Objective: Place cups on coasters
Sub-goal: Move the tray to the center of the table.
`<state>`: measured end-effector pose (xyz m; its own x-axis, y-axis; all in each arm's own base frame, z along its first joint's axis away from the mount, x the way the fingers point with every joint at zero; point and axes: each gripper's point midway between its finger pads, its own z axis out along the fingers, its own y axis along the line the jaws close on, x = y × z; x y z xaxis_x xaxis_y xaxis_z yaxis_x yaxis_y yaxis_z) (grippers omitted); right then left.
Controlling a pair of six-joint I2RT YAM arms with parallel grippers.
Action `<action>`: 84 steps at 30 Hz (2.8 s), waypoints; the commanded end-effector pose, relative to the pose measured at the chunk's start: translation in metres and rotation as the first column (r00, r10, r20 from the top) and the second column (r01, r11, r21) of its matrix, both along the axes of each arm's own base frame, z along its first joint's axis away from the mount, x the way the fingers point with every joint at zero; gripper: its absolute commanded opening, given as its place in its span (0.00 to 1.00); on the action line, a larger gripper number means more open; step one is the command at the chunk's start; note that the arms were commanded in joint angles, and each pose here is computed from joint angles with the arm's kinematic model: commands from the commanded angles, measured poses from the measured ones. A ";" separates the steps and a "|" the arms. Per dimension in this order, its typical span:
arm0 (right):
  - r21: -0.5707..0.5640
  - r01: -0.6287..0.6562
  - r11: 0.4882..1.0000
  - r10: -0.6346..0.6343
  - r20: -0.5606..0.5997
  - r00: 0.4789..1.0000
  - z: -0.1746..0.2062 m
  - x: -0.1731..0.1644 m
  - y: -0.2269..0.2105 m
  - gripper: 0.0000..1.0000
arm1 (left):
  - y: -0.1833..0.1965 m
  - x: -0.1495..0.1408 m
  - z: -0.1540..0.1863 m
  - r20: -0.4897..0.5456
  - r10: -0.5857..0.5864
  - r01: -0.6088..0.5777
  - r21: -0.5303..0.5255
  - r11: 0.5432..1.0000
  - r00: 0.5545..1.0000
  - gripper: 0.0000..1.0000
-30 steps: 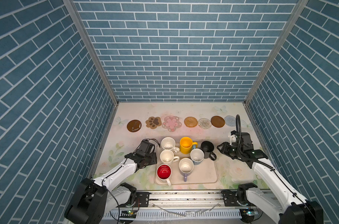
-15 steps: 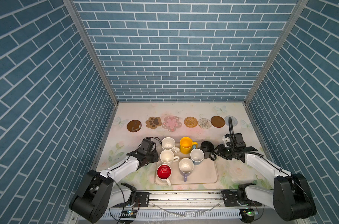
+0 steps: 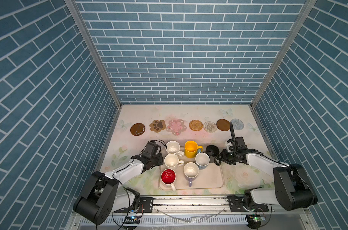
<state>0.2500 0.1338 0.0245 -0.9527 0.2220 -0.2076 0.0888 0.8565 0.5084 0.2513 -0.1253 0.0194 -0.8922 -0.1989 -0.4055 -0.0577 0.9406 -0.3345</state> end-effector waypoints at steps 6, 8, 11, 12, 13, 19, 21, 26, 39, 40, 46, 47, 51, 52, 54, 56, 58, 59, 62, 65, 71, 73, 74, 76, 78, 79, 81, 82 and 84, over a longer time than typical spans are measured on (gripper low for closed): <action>-0.033 0.007 0.999 -0.007 -0.009 1.000 -0.011 0.001 -0.001 0.21 | 0.003 -0.011 -0.013 -0.049 0.004 -0.004 0.003 1.000 0.999 0.16; -0.032 0.014 0.999 -0.014 -0.012 1.000 -0.012 0.002 -0.001 0.17 | 0.003 -0.010 -0.012 -0.046 0.004 -0.004 0.000 1.000 0.999 0.13; -0.029 0.017 0.999 -0.017 -0.020 1.000 -0.015 0.001 -0.001 0.13 | 0.001 -0.009 -0.011 -0.042 0.003 -0.003 -0.007 1.000 0.999 0.07; -0.028 0.016 0.999 -0.017 -0.022 1.000 -0.016 0.002 -0.001 0.11 | 0.000 -0.008 -0.011 -0.042 0.002 -0.003 -0.011 1.000 0.999 0.06; -0.025 0.014 1.000 -0.015 -0.022 1.000 -0.016 0.002 0.000 0.09 | -0.001 -0.008 -0.012 -0.042 0.001 -0.002 -0.016 1.000 0.999 0.03; -0.020 0.015 1.000 -0.015 -0.028 0.999 -0.018 0.001 0.001 0.00 | -0.003 -0.007 -0.011 -0.037 0.004 -0.005 -0.031 0.999 0.999 0.00; -0.019 0.017 1.000 -0.017 -0.023 1.000 -0.017 0.002 0.001 0.00 | -0.003 -0.004 -0.009 -0.030 0.007 -0.008 -0.033 0.999 1.000 0.00; -0.014 0.025 1.000 -0.026 -0.008 1.000 -0.014 0.009 0.003 0.00 | -0.008 0.004 -0.005 -0.019 0.004 -0.005 -0.044 0.999 1.000 0.00; 0.020 0.026 0.999 -0.026 0.014 1.000 -0.008 0.037 0.014 0.00 | -0.011 0.037 0.011 0.019 0.020 -0.019 -0.042 0.999 1.000 0.00; 0.022 0.026 0.999 -0.026 0.018 0.999 -0.007 0.040 0.015 0.00 | -0.010 0.040 0.012 0.023 0.025 -0.024 -0.043 0.999 0.999 0.00; 0.026 0.017 1.000 -0.018 0.021 1.000 -0.006 0.053 0.020 0.00 | -0.004 0.057 0.012 0.022 0.054 -0.053 -0.065 0.996 0.998 0.00; 0.025 0.019 0.999 -0.020 0.018 1.000 -0.007 0.054 0.020 0.00 | -0.004 0.061 0.012 0.024 0.058 -0.056 -0.070 0.996 0.998 0.00; 0.027 0.017 0.999 -0.018 0.014 1.000 -0.008 0.062 0.023 0.00 | -0.006 0.076 0.013 0.029 0.061 -0.058 -0.070 0.996 0.998 0.00; 0.031 0.017 0.999 -0.017 0.013 1.000 -0.009 0.065 0.025 0.00 | -0.008 0.080 0.012 0.026 0.059 -0.057 -0.071 0.996 0.998 0.00; 0.038 0.017 0.999 -0.018 0.012 1.000 -0.009 0.069 0.027 0.00 | -0.012 0.088 0.011 0.022 0.058 -0.056 -0.082 0.995 0.998 0.00; 0.036 0.019 0.999 -0.019 0.013 1.000 -0.009 0.074 0.027 0.00 | -0.014 0.095 0.012 0.024 0.063 -0.060 -0.089 0.994 0.998 0.00; 0.040 0.020 0.999 -0.020 0.012 1.000 -0.010 0.079 0.028 0.00 | -0.015 0.101 0.012 0.028 0.070 -0.067 -0.088 0.994 0.997 0.00; 0.047 0.019 0.999 -0.019 0.008 1.000 -0.010 0.082 0.029 0.00 | -0.015 0.104 0.013 0.029 0.074 -0.071 -0.088 0.994 0.997 0.00; 0.056 0.010 0.998 -0.009 -0.003 1.000 -0.008 0.089 0.032 0.00 | -0.014 0.111 0.015 0.028 0.079 -0.076 -0.082 0.994 0.997 0.00; 0.040 0.005 0.999 -0.005 0.002 1.000 -0.004 0.096 0.031 0.00 | -0.013 0.114 0.017 0.032 0.088 -0.086 -0.076 0.993 0.996 0.00; 0.020 -0.010 1.000 0.010 0.000 1.000 0.000 0.100 0.030 0.00 | -0.005 0.116 0.016 0.021 0.113 -0.111 -0.066 0.992 0.993 0.01; -0.008 -0.014 1.000 0.014 -0.010 1.000 -0.002 0.098 0.026 0.07 | -0.001 0.116 0.019 0.022 0.122 -0.120 -0.064 0.991 0.992 0.10; -0.022 -0.014 1.000 0.013 -0.011 1.000 -0.002 0.096 0.023 0.12 | 0.001 0.116 0.022 0.026 0.125 -0.123 -0.061 0.990 0.992 0.16; -0.046 -0.008 0.999 0.008 -0.009 1.000 0.000 0.093 0.017 0.19 | 0.005 0.115 0.028 0.038 0.131 -0.129 -0.051 0.990 0.991 0.28; -0.069 -0.008 0.998 0.009 0.006 1.000 0.004 0.089 0.011 0.23 | 0.009 0.113 0.036 0.055 0.133 -0.131 -0.032 0.991 0.990 0.41; -0.075 -0.012 0.997 0.013 0.019 1.000 0.008 0.087 0.010 0.25 | 0.013 0.112 0.040 0.066 0.137 -0.136 -0.018 0.991 0.988 0.46; -0.097 -0.017 0.995 0.020 0.033 0.999 0.016 0.083 0.005 0.28 | 0.018 0.110 0.050 0.091 0.141 -0.142 0.004 0.990 0.986 0.53; -0.114 -0.016 0.993 0.020 0.039 0.999 0.019 0.081 0.001 0.30 | 0.021 0.109 0.055 0.104 0.144 -0.146 0.013 0.989 0.984 0.56; -0.141 -0.013 0.990 0.021 0.060 0.998 0.029 0.078 -0.005 0.32 | 0.025 0.106 0.068 0.136 0.153 -0.156 0.015 0.988 0.979 0.62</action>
<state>0.3383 0.1423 0.0441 -0.9446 0.1805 -0.2742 0.0423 0.8952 0.4436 0.3573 -0.1111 0.0694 -0.8177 -0.3138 -0.4826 -0.1468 0.9243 -0.3524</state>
